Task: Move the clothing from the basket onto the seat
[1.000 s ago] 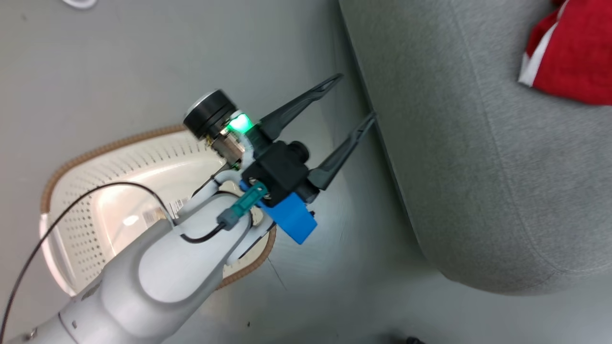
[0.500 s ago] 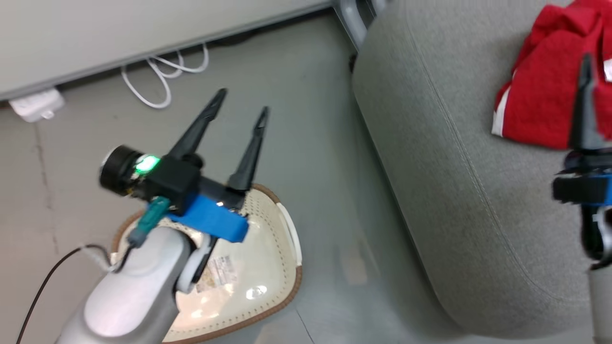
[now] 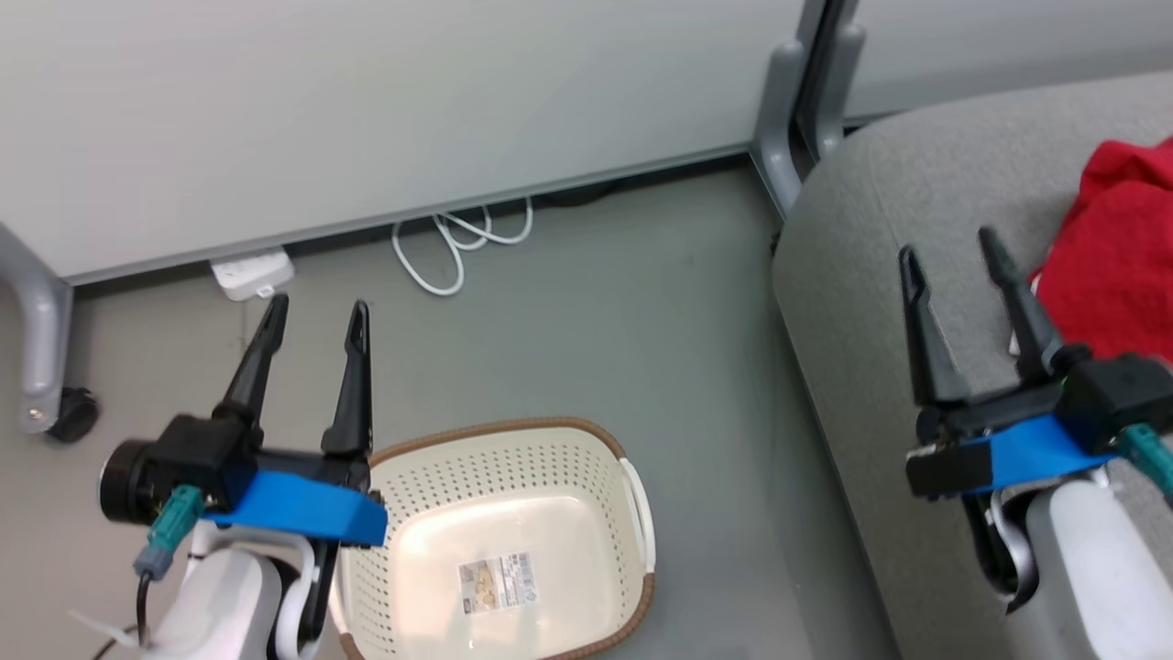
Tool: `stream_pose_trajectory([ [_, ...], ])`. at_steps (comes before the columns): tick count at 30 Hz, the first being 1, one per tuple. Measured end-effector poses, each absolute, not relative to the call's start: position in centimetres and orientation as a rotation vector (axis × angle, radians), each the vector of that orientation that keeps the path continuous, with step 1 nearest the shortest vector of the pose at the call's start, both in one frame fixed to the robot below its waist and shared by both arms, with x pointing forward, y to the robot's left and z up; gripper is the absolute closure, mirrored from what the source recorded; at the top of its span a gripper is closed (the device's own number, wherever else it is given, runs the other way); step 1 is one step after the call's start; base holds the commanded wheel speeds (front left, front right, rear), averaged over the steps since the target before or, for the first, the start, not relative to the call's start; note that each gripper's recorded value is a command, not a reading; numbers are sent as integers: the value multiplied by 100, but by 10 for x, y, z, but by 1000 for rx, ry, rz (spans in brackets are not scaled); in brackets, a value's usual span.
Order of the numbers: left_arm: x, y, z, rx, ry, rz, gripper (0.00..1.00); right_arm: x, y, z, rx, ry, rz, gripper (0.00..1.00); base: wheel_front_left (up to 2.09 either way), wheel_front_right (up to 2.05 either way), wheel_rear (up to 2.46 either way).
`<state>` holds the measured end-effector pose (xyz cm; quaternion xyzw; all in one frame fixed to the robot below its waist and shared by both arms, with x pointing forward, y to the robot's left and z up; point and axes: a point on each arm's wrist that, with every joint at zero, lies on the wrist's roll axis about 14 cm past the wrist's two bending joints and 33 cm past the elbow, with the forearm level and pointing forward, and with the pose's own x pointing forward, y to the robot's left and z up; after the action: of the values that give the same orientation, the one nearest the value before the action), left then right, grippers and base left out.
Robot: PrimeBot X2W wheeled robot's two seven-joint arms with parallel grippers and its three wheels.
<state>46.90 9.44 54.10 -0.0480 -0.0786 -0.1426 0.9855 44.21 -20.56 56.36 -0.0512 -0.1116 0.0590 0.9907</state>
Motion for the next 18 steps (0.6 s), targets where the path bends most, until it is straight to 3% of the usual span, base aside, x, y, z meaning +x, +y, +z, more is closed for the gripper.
stream_pose_trajectory([
  [18,402,142,525,-118,-122,-147,0,392,-167,518,56,-103,157,0,0,0,0],
])
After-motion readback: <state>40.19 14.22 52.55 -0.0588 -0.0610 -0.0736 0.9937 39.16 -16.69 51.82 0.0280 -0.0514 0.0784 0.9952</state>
